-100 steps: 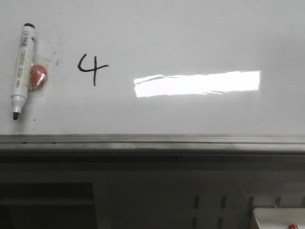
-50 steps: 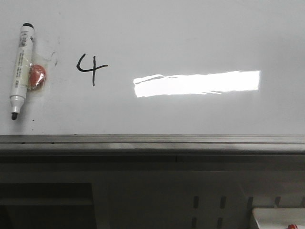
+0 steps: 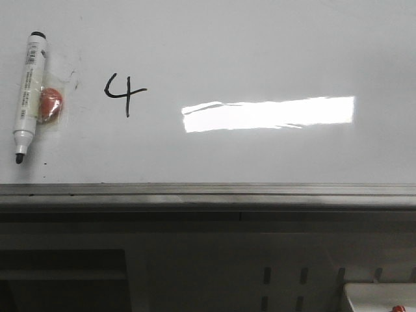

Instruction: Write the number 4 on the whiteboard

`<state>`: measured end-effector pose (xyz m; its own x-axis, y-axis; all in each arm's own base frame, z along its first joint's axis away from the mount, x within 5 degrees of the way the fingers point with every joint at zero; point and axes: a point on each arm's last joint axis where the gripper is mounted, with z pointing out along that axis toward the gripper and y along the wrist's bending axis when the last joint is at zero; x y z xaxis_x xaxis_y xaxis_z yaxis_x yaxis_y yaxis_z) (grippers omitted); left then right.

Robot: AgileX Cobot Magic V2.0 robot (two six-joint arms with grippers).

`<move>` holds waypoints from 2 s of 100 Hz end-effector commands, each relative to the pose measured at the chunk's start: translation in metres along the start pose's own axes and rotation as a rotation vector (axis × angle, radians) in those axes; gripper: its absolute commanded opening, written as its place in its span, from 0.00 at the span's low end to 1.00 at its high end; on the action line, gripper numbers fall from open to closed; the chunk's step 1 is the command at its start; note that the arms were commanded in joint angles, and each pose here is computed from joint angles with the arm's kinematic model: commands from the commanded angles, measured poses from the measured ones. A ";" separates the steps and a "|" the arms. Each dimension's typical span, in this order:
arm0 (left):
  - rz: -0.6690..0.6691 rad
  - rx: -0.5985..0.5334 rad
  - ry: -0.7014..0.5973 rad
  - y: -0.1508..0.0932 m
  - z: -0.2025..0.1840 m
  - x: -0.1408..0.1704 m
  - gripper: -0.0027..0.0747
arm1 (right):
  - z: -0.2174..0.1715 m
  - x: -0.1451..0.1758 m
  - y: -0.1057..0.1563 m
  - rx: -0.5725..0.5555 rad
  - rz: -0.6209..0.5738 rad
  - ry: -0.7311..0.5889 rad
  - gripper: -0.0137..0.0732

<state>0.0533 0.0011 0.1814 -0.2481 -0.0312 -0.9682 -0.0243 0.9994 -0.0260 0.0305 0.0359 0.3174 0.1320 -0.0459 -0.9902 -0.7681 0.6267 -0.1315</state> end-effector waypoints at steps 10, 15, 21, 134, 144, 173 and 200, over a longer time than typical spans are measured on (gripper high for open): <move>0.001 0.002 -0.041 0.000 0.002 0.005 0.01 | 0.004 -0.005 0.000 0.031 -0.018 -0.170 0.08; 0.001 0.002 -0.041 0.000 0.002 0.005 0.01 | 0.006 0.000 0.000 0.061 -0.024 -0.206 0.08; 0.001 0.002 -0.041 0.000 0.002 0.005 0.01 | 0.008 0.007 -0.002 0.119 -0.036 -0.236 0.08; 0.001 0.002 -0.041 0.000 0.002 0.005 0.01 | -0.021 0.146 -0.022 0.899 0.228 0.316 0.08; 0.001 0.002 -0.041 0.000 0.002 0.005 0.01 | -0.021 0.146 -0.022 0.899 0.228 0.316 0.08; 0.001 0.002 -0.041 0.000 0.002 0.005 0.01 | -0.021 0.146 -0.022 0.899 0.228 0.316 0.08; 0.001 0.002 -0.041 0.000 0.002 0.005 0.01 | -0.021 0.146 -0.022 0.899 0.228 0.316 0.08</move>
<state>0.0533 0.0011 0.1814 -0.2481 -0.0312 -0.9682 -0.0243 0.9994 -0.0260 0.0534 -0.0009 0.1800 -0.2422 0.0352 -0.9696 0.0225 0.9993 0.0306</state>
